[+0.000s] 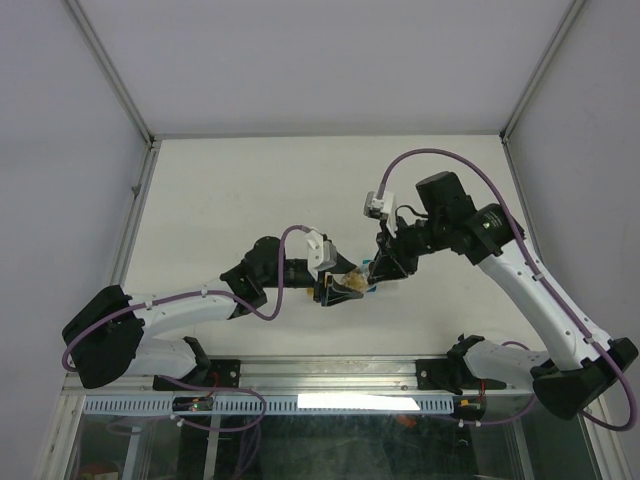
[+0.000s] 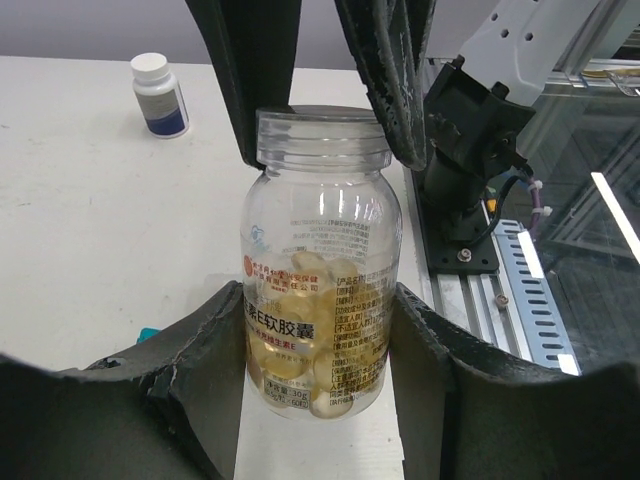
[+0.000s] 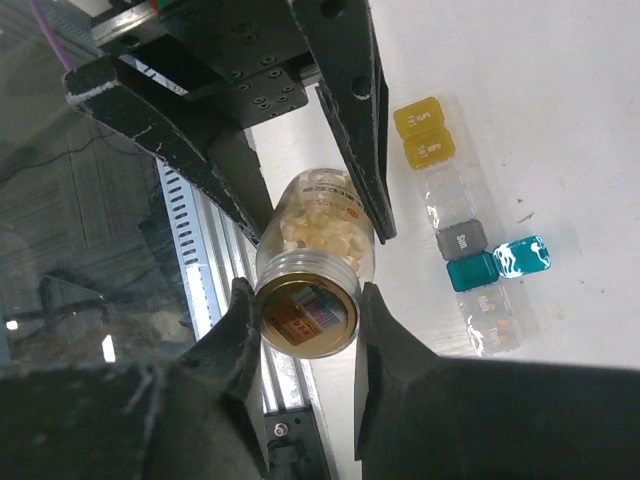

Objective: Sort the pills into containers

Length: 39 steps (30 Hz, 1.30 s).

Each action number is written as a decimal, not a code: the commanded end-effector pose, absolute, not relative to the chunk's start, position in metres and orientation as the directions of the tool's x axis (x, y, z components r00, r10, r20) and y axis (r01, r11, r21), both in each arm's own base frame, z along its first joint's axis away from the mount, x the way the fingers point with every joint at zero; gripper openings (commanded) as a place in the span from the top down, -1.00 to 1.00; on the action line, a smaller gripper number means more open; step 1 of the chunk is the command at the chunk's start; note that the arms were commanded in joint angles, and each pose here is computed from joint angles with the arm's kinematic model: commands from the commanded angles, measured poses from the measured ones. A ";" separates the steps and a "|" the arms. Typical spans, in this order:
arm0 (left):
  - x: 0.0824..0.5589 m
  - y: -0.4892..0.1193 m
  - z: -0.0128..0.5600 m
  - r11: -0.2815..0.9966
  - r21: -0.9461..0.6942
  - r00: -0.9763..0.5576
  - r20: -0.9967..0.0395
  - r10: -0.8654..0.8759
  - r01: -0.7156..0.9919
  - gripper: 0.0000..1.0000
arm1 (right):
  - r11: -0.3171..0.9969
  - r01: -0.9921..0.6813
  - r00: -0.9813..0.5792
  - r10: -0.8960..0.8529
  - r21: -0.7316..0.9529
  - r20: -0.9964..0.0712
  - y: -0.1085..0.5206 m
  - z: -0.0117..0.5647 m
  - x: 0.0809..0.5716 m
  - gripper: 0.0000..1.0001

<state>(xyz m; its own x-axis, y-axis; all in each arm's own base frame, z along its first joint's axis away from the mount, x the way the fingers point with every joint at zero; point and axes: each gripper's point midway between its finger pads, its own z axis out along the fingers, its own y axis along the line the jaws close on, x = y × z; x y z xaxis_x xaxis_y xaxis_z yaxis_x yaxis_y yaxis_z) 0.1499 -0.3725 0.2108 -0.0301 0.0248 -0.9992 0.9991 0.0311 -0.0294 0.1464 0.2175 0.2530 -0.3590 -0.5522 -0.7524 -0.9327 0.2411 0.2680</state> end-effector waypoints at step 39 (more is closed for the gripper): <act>0.153 -0.385 0.222 -0.085 -0.091 -0.092 -0.996 0.000 0.992 1.00 | 0.346 -0.922 -0.332 -0.473 0.174 -0.816 0.210 0.268 0.153 -0.85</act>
